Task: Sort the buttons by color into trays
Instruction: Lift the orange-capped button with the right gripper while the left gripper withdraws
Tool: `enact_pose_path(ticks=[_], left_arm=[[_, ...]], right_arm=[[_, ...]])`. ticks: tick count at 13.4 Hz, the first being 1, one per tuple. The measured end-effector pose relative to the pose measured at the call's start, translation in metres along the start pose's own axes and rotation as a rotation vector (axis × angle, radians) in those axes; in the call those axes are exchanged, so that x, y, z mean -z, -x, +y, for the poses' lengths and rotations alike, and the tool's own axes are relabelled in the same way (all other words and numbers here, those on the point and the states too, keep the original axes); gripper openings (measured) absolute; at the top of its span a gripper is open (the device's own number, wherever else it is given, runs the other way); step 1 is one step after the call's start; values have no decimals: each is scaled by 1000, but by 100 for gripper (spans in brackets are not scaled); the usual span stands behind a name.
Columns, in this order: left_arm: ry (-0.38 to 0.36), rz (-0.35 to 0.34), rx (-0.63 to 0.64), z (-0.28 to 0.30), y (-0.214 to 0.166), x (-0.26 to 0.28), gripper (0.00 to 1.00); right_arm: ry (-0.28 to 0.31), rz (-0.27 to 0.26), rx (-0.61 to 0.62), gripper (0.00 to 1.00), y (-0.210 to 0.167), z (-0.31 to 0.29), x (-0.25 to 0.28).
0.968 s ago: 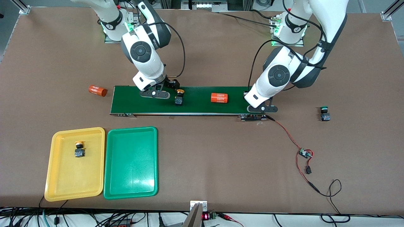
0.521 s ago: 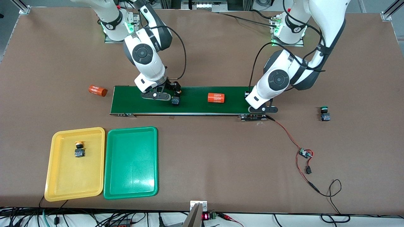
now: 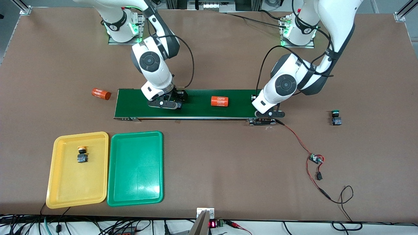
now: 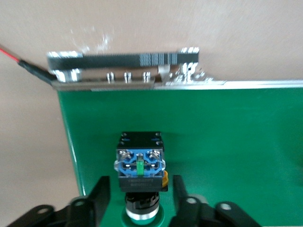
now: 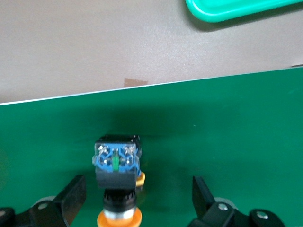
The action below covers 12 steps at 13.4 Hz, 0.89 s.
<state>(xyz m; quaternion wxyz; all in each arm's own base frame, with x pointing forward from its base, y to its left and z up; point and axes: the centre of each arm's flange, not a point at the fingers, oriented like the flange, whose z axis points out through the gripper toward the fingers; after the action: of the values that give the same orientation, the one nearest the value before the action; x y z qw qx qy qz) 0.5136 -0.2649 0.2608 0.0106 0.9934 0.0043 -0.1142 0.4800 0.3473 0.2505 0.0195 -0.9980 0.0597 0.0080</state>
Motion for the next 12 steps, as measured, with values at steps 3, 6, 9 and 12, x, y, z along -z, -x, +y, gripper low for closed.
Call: enact_pose_path(ticks=[3,6,9,12], left_arm=[[-3,65,56,-27,-11,43,99],[-4,57,210,-116,-36,58,100],[22,21,366,-218,-55,44,100],[-67,61,360,-303,-69,29,100]], right_arm=[[11,-4,-1,83,-2,1,-15],[4,13,-9,60,-11,3,-8],[2,24,-13,41,-26,9,6],[11,20,-2,41,-46,21,21]])
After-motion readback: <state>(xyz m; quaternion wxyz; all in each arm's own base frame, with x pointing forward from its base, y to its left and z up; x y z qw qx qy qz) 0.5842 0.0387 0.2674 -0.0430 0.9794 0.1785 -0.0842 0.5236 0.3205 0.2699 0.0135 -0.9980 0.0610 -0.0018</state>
